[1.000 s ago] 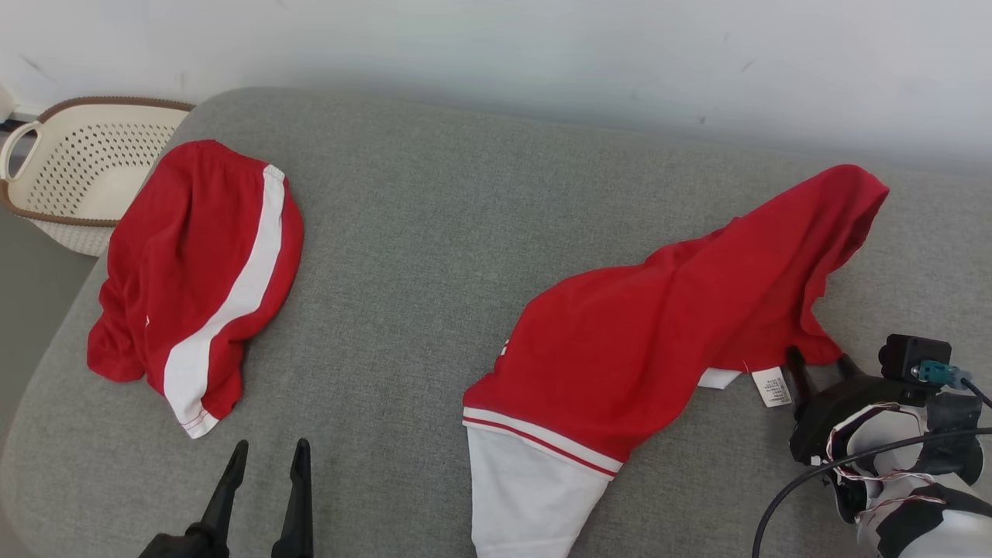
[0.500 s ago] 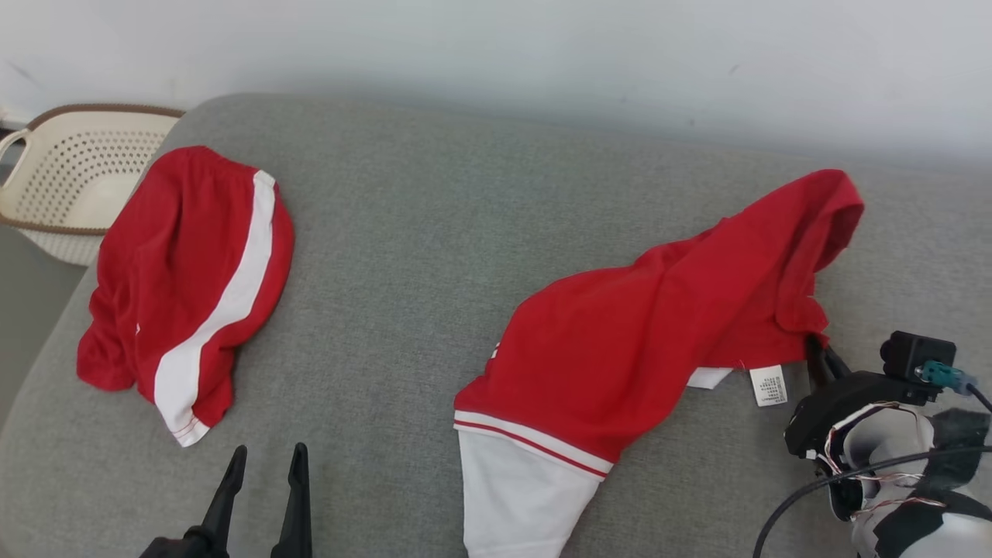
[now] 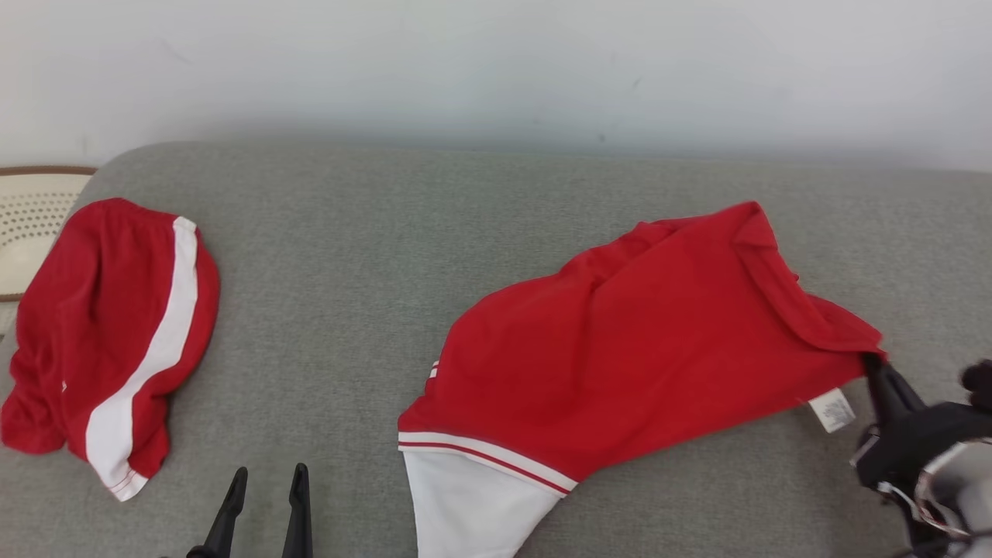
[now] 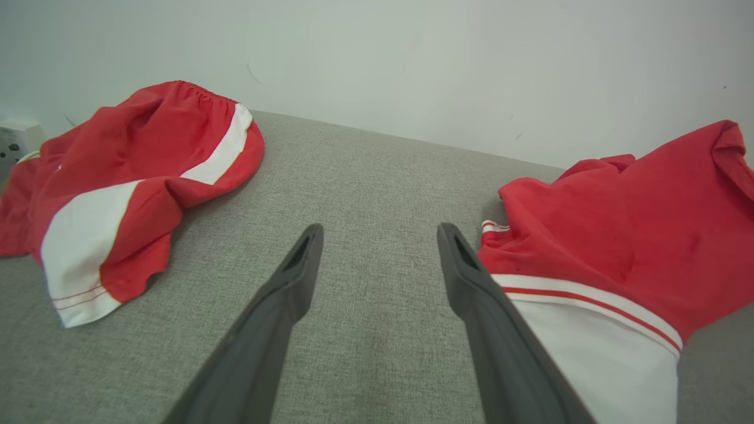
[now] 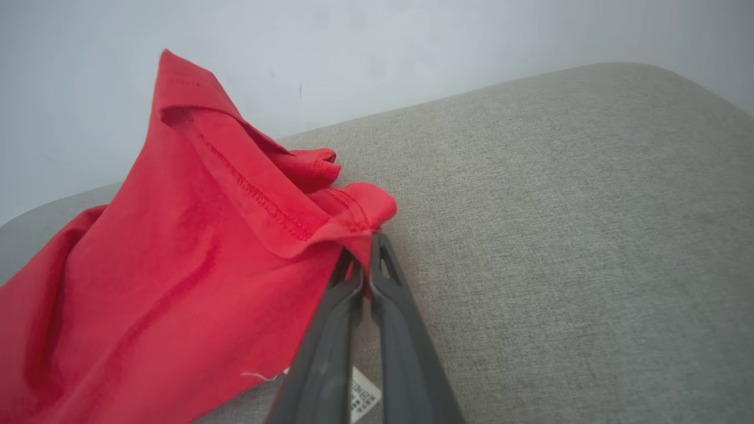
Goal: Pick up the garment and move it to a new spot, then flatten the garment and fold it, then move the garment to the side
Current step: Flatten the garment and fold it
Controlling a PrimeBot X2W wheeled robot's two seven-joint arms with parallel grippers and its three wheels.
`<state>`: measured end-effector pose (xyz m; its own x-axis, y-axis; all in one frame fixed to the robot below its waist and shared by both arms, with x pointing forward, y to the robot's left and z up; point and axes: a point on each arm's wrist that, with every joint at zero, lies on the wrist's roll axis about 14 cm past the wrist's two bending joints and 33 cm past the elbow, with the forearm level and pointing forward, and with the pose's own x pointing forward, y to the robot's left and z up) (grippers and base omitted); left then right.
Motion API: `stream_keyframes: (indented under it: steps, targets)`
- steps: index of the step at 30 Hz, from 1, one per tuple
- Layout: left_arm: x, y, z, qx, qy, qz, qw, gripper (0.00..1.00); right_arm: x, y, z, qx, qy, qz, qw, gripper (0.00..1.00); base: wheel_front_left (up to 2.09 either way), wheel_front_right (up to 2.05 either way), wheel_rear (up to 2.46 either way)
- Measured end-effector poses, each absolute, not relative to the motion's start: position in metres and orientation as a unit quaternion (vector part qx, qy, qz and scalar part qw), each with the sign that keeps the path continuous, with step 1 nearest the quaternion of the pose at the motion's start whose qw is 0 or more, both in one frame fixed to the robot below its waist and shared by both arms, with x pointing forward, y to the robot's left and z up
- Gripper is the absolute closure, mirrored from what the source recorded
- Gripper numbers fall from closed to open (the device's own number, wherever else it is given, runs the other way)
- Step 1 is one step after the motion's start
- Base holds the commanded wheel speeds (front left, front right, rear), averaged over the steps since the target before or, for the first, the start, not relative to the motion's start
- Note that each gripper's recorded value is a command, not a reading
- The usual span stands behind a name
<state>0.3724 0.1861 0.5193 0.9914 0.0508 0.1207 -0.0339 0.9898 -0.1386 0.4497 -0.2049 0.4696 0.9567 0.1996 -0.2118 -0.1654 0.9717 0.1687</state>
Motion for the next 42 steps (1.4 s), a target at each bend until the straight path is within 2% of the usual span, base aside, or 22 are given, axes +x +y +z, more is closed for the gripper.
stream_keyframes:
  steps: [4, 8, 9, 10, 11, 12, 14, 22, 29, 42]
  targets:
    - [0.375, 0.179, 0.518, -0.071, -0.060, 0.012, 0.996, 0.00, 0.427, -0.228, 0.481, 0.085, 0.117, 0.073, 0.987, 1.00, 0.00, 0.00, 0.00]
    - [0.377, 0.175, 0.516, -0.072, -0.057, 0.007, 0.996, 0.00, 0.397, -0.228, 0.480, 0.111, 0.148, 0.065, 0.981, 1.00, 0.00, 0.00, 0.00]
    - [0.378, 0.174, 0.516, -0.072, -0.057, 0.006, 0.996, 0.00, 0.390, -0.224, 0.477, 0.123, 0.158, 0.064, 0.978, 0.90, 0.00, 0.00, 0.00]
    - [0.379, 0.173, 0.516, -0.073, -0.056, 0.003, 0.996, 0.00, 0.382, -0.222, 0.471, 0.126, 0.174, 0.061, 0.975, 0.67, 0.00, 0.00, 0.00]
    - [0.379, 0.173, 0.515, -0.073, -0.055, 0.003, 0.996, 0.00, 0.376, -0.218, 0.467, 0.136, 0.185, 0.060, 0.971, 0.20, 0.00, 0.00, 0.00]
    - [0.379, 0.171, 0.515, -0.074, -0.055, 0.001, 0.996, 0.00, 0.371, -0.217, 0.463, 0.144, 0.195, 0.055, 0.969, 0.00, 0.00, 0.00, 0.00]
    - [0.379, 0.172, 0.515, -0.074, -0.055, 0.001, 0.996, 0.00, 0.364, -0.220, 0.458, 0.126, 0.206, 0.043, 0.969, 0.00, 0.00, 0.00, 0.00]
    - [0.376, 0.177, 0.523, -0.070, -0.067, 0.006, 0.995, 0.00, 0.367, -0.231, 0.484, 0.060, 0.147, 0.012, 0.987, 0.00, 0.00, 0.00, 0.00]
    - [0.368, 0.184, 0.527, -0.066, -0.074, 0.015, 0.995, 0.00, 0.374, -0.214, 0.501, 0.042, 0.095, 0.026, 0.994, 0.00, 0.00, 0.00, 0.00]
    - [0.356, 0.195, 0.531, -0.063, -0.080, 0.032, 0.994, 0.00, 0.380, -0.197, 0.489, 0.021, 0.094, 0.051, 0.994, 0.00, 0.00, 0.00, 0.00]
